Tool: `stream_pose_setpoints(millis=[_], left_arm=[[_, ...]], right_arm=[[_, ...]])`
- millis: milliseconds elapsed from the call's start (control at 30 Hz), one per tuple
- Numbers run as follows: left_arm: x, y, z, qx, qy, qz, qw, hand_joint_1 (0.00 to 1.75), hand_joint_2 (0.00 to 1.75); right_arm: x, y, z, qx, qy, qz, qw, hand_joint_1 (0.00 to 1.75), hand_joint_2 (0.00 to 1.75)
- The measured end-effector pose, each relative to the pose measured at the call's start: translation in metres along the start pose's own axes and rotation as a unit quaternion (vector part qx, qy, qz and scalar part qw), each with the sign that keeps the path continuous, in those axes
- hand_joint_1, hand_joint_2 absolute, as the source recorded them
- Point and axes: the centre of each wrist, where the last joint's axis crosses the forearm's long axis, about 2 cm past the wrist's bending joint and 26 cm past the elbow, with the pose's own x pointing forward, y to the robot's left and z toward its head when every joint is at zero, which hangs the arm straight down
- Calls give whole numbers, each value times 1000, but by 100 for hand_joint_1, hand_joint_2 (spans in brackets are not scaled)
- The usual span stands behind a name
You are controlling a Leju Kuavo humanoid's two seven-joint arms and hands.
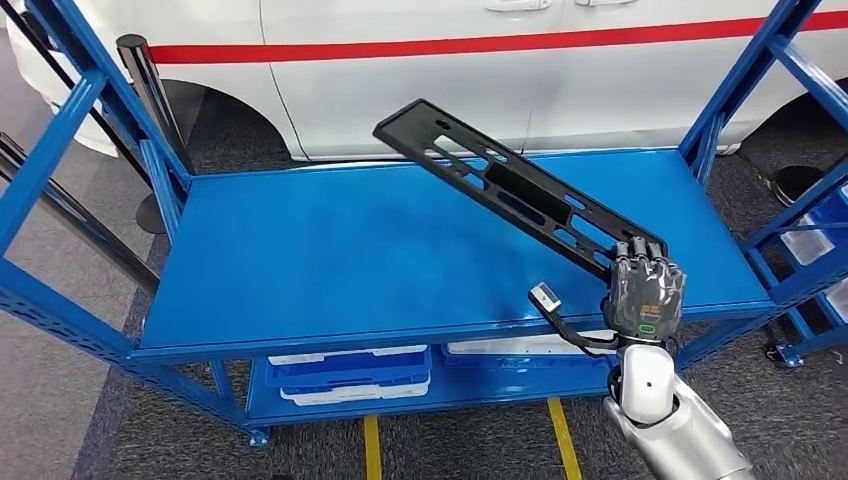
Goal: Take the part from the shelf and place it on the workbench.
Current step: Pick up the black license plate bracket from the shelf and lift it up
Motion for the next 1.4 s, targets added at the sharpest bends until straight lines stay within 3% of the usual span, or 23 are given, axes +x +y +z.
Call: stream_pose_setpoints(millis=[367,733,1400], left_arm=[[4,-1,0,-7,-4,-8,1000,0,175],[5,-1,0,-10,-4,-10,1000,0,175],[5,-3,0,-16,-4,-10,1000,0,175]], right_arm=[[-3,-14,6,-24,-61,-6,998,171,175],[5,-23,10,-34,-74,-25,996,171,175],[29,-34,42,-16,-99,-76,992,171,175]])
